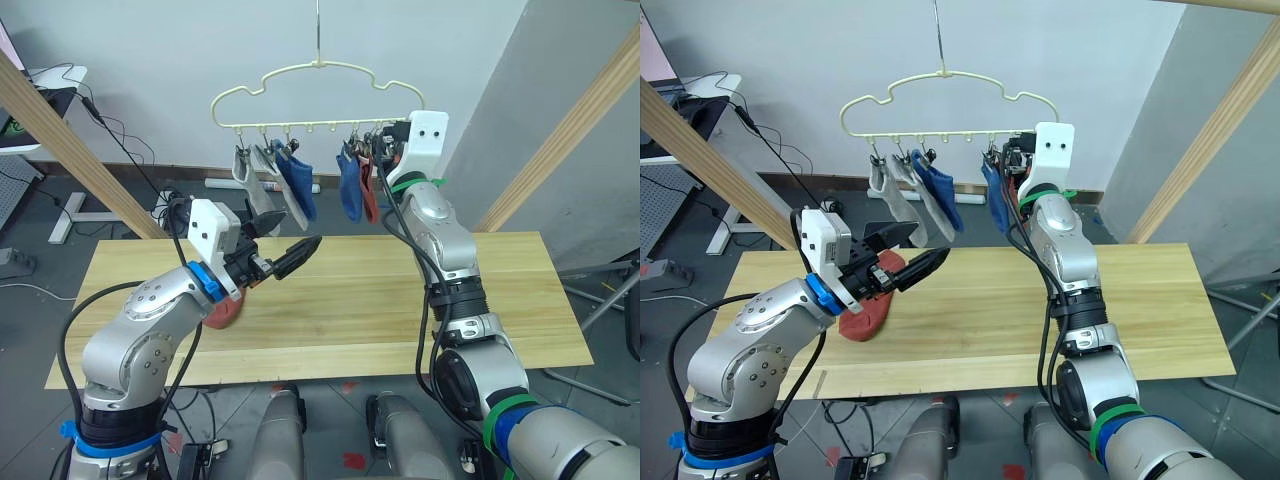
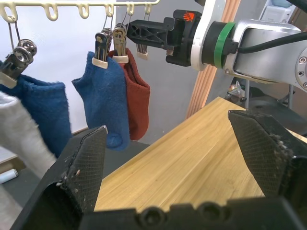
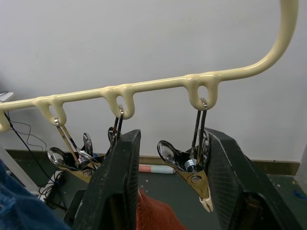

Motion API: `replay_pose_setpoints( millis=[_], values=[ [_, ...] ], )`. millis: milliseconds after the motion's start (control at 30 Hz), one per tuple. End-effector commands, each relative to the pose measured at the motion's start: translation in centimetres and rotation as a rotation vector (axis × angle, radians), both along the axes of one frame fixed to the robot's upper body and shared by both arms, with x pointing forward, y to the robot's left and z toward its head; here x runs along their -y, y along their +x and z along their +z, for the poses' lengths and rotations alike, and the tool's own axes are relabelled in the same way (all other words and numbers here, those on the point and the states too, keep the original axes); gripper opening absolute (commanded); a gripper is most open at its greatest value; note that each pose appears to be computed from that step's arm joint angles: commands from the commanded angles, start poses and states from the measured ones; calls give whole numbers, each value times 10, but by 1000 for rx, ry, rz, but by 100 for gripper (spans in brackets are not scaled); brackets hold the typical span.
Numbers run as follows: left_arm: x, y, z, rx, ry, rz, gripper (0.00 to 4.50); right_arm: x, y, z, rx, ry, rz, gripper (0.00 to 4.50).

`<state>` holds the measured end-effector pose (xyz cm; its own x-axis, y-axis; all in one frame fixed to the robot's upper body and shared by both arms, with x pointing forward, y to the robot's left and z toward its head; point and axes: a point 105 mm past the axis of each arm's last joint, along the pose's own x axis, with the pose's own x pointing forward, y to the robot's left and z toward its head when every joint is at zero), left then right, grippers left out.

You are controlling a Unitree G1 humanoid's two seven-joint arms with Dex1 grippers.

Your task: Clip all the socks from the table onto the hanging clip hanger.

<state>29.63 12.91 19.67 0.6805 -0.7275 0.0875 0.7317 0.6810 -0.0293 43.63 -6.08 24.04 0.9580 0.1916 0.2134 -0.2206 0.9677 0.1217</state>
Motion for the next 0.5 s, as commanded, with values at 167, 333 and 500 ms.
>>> replay_pose_setpoints(
  millis=[167, 333, 500],
  values=[
    [7, -4, 9, 33, -16, -30, 450, -3, -4, 22, 68, 17, 20, 182],
    [7, -4, 9, 31, -20, -31, 450, 0, -3, 21, 66, 15, 15, 48],
    [8, -4, 9, 26, -22, -32, 450, 9, -1, 21, 68, 4, -5, 2]
  ],
)
